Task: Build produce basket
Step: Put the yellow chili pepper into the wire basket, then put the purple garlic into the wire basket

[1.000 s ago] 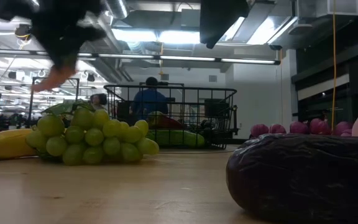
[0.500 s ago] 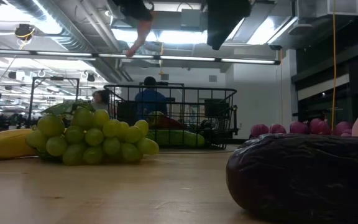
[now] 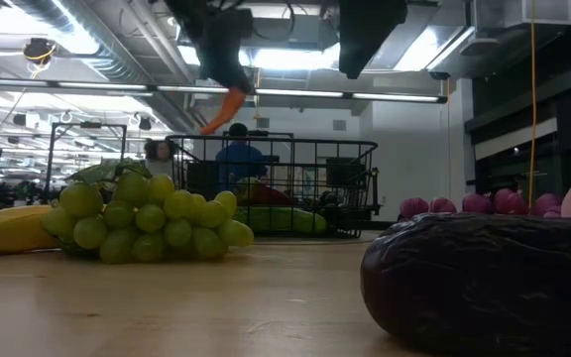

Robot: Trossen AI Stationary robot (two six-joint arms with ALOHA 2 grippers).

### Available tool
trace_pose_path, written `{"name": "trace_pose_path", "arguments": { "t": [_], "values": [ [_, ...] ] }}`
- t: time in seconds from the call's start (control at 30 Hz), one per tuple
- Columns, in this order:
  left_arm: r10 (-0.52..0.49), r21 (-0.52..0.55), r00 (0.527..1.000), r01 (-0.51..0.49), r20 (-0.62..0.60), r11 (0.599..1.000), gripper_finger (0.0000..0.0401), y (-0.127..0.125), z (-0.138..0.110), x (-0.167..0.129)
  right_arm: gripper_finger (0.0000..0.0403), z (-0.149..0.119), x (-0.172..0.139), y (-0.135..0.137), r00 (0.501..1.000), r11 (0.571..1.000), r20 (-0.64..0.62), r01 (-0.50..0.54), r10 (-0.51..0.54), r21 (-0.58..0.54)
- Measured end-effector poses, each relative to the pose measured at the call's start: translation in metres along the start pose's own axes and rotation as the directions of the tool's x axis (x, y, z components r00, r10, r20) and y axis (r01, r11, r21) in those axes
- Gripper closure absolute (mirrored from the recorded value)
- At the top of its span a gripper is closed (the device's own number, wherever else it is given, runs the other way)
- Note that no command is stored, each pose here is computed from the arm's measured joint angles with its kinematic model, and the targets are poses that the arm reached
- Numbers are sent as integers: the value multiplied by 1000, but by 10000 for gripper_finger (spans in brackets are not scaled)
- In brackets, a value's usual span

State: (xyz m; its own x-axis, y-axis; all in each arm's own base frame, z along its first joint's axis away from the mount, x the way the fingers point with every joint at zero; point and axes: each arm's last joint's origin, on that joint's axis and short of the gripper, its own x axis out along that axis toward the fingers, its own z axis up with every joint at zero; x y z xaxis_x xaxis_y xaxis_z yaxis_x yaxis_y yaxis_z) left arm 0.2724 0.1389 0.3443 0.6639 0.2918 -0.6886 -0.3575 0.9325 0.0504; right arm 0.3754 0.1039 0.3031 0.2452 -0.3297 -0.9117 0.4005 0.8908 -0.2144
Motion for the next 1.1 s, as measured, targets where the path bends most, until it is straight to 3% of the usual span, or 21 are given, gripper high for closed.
{"name": "trace_pose_path", "arguments": {
  "t": [0.27,0.47,0.9,1.1],
  "values": [
    [-8,-3,997,8,-73,1000,213,1,-4,26,254,-1,-1,2,1000,999,-4,-7,7,42],
    [37,-4,996,-38,-79,999,196,2,-5,25,254,-6,-3,4,1000,998,-18,2,-1,64],
    [174,-31,983,-176,-64,984,194,15,-10,-22,254,-6,-4,8,1000,984,2,-16,16,180],
    [209,-53,972,-215,-106,975,194,22,-21,-51,254,2,-3,9,997,995,69,-37,31,89]
  ]
}}
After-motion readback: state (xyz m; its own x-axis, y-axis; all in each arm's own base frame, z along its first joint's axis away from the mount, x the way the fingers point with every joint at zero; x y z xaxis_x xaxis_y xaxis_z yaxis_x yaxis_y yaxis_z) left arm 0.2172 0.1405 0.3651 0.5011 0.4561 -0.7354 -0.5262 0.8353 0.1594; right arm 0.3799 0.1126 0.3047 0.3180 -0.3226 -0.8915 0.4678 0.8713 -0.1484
